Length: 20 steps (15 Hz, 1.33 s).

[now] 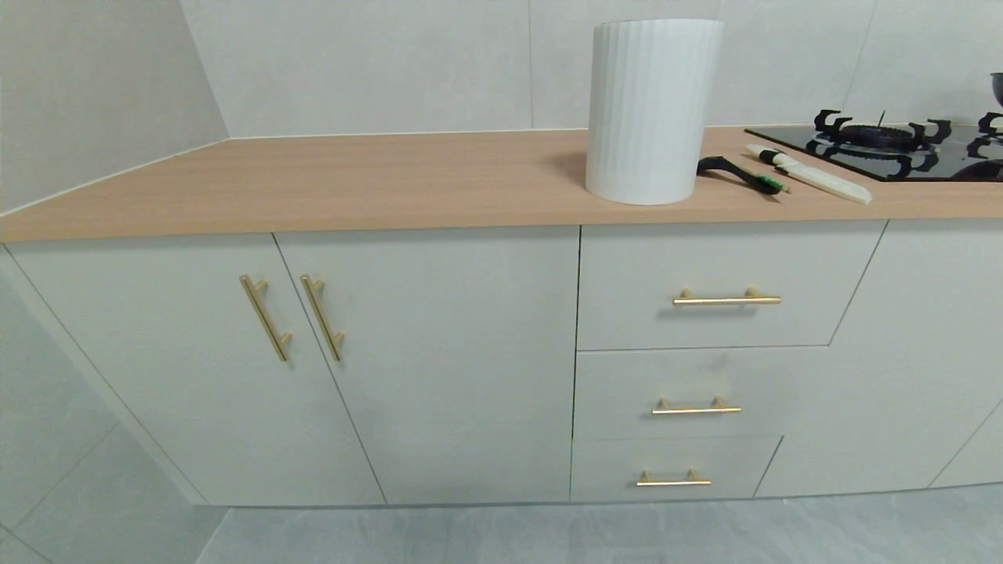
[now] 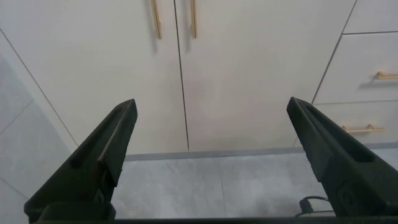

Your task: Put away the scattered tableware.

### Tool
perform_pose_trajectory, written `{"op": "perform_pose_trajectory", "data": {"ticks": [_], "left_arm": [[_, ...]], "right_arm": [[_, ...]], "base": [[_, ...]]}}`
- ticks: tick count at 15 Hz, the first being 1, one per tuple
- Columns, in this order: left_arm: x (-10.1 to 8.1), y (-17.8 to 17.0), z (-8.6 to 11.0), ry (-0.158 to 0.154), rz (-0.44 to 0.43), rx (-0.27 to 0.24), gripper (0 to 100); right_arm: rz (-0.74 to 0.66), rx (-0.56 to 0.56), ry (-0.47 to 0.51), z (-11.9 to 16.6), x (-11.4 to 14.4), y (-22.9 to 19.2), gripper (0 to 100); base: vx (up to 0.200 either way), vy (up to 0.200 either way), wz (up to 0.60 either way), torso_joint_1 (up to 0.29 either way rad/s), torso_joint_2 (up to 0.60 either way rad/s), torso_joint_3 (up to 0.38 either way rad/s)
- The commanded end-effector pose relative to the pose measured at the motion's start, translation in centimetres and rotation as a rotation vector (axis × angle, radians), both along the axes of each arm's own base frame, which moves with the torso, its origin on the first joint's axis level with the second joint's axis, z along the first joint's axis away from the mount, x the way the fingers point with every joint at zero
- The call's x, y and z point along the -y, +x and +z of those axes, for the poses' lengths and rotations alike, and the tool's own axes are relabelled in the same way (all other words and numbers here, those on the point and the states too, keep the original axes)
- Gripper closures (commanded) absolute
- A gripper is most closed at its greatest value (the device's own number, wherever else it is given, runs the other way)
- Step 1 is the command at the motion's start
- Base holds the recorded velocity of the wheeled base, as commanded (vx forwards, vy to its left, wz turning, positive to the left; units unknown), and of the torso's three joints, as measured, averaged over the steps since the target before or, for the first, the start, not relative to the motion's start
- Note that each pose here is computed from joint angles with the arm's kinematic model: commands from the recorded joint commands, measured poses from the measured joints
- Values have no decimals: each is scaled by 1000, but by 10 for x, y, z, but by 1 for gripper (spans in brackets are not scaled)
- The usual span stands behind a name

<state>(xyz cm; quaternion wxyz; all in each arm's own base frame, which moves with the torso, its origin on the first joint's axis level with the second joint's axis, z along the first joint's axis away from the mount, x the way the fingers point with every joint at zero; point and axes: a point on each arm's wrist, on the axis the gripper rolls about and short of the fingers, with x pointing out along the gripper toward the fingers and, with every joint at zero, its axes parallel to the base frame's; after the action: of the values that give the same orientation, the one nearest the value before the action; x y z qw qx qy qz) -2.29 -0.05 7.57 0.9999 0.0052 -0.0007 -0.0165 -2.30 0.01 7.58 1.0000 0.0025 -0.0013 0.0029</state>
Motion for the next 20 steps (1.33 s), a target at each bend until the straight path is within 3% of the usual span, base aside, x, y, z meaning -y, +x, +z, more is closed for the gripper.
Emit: {"op": "perform_pose_trajectory", "data": {"ticks": [1,2,4,13,20], "left_arm": [[0,0,0,0,-1,-1,0],[0,0,0,0,-1,-1,0],[0,0,0,0,-1,0,0],[0,0,0,0,-1,-1,0],[0,0,0,0,-1,-1,0]], "right_arm": [[0,5,-1,1,0,0,0],[23,105,12,20,0,-5,0],[76,106,33,36,-1,-5,0],[237,-287,59,80,-6,64,0],[323,-542,32,88,-25,185,0]], "base": [[0,0,0,0,0,0],[0,0,0,0,0,0],[0,0,0,0,0,0],[0,0,0,0,0,0],[0,0,0,0,0,0]]}}
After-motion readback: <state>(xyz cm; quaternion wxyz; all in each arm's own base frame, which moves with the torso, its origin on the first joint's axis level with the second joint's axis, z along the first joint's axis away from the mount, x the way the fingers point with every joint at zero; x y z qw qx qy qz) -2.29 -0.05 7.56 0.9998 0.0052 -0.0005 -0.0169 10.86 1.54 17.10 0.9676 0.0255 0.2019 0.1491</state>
